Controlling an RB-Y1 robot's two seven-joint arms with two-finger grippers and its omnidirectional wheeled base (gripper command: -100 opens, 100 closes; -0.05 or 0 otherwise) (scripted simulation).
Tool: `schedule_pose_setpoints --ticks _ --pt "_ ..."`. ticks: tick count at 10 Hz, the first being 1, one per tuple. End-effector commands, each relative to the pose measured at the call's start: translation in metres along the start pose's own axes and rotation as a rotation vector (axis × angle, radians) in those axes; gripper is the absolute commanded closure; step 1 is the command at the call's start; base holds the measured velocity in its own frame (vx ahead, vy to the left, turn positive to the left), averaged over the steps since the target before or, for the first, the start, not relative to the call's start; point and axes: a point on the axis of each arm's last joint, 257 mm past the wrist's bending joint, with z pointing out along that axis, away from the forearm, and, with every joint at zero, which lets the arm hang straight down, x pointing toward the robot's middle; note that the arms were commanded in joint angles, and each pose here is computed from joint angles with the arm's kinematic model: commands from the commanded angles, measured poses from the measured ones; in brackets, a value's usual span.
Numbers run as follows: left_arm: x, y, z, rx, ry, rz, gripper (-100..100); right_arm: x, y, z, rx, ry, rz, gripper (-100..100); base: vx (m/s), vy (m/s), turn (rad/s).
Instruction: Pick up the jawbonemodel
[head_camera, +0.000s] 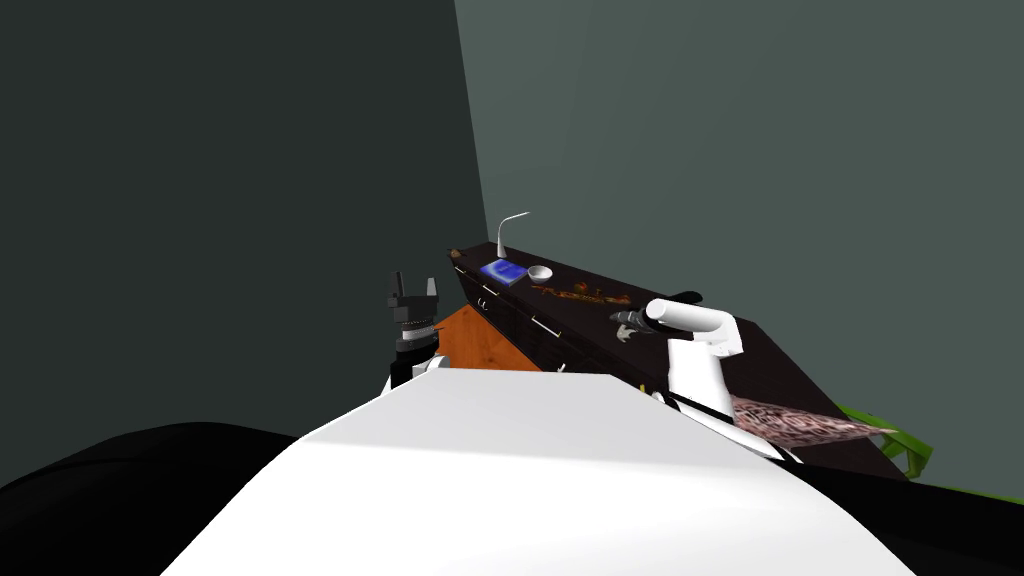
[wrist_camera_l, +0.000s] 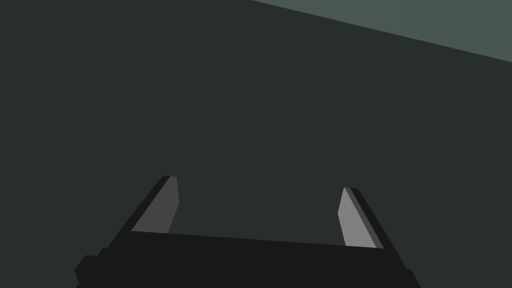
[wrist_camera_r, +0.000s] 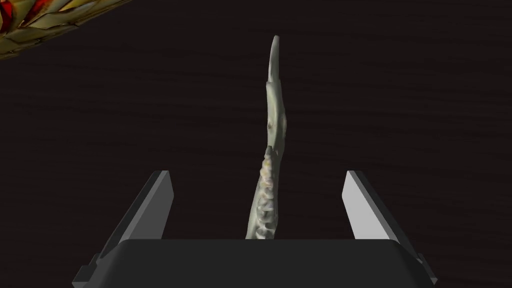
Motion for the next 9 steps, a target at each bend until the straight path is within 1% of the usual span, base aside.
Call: schedule_pose_setpoints --ticks 1,4,5,6,7,9 --pt "0.000 0.000 0.000 0.000 0.000 0.000 0 -0.007 0.004 -0.001 -0.013 -0.046 0.035 -100 0.010 0.007 0.005" --pt "0.000 0.000 0.000 0.000 0.000 0.000 0 -0.014 0.012 -0.005 -0.034 -0.108 0.089 -100 0.012 0.011 0.005" --pt "0.000 0.000 0.000 0.000 0.000 0.000 0 -0.012 0.010 -0.005 -0.030 -0.095 0.079 -100 0.004 0.005 0.000" --pt "0.000 0.000 0.000 0.000 0.000 0.000 0 -0.013 0.010 -0.005 -0.031 -0.100 0.082 0 0.000 0.000 0.000" --pt "0.000 0.000 0.000 0.000 0.000 0.000 0 -0.017 0.011 0.003 -0.029 -0.099 0.078 -100 0.017 -0.001 -0.019" --pt "0.000 0.000 0.000 0.000 0.000 0.000 0 -0.021 0.011 0.013 -0.027 -0.100 0.074 -100 0.037 -0.008 -0.031"
